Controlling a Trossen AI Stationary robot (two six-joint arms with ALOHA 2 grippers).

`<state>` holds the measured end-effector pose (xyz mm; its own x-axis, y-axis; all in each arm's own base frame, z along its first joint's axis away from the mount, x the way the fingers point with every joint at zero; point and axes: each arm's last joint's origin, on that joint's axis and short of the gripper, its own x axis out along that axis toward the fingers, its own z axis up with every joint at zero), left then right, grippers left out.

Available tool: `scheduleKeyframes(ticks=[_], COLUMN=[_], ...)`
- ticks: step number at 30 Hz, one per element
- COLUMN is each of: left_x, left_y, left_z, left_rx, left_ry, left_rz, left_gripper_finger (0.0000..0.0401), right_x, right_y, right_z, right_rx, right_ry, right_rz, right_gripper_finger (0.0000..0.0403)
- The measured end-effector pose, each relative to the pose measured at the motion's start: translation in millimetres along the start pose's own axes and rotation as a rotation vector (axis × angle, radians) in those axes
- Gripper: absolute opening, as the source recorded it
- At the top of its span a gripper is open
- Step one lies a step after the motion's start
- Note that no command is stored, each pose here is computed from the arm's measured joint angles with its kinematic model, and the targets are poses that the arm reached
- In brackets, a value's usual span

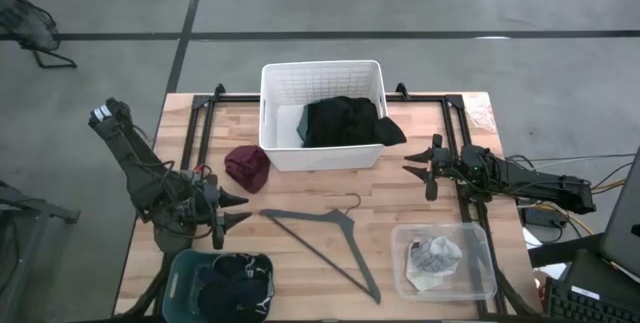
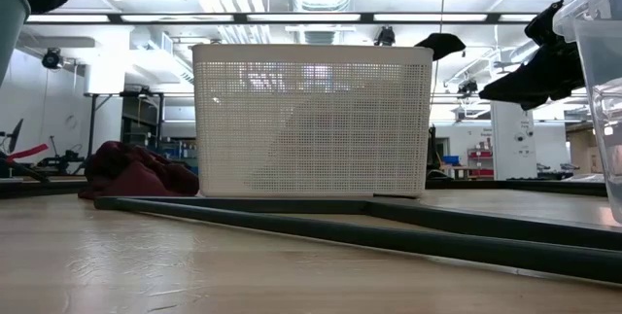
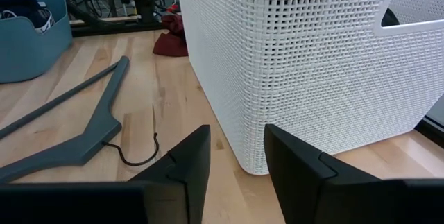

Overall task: Pick & Place Cloths
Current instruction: Put the dark red boxer into the dark green bin

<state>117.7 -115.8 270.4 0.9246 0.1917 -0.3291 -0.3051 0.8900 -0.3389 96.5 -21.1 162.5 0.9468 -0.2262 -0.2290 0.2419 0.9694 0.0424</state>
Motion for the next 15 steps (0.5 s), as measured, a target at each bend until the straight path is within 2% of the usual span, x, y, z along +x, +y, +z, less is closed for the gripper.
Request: scheduleKeyframes(ticks=[2, 5, 8, 12, 15], left_x=[-1, 2, 8, 18, 25], left_y=[0, 6, 15, 35, 50], left_z=[5, 9, 10, 10, 9], left_rx=[-0.003, -0.013, -0.021, -0.105, -0.095], left_ry=[0.014, 0.028, 0.118, 0.179, 0.246], left_rz=[-0.002, 0.051, 0.1, 0.258, 0.38], left_gripper_finger=[0.019, 0.019, 0.019, 0.019, 0.019], right_x=[0, 0, 0, 0, 0], right_y=[0, 0, 0, 0, 0], right_z=[0, 0, 0, 0, 0], right_rx=[0.001, 0.0, 0.0, 0.0, 0.001], right_ry=[0.0, 0.0, 0.0, 0.0, 0.0], right_rz=[0.0, 0.0, 0.0, 0.0, 0.0], right_gripper_finger=[0.0124, 0.0115, 0.0105, 0.0091, 0.008])
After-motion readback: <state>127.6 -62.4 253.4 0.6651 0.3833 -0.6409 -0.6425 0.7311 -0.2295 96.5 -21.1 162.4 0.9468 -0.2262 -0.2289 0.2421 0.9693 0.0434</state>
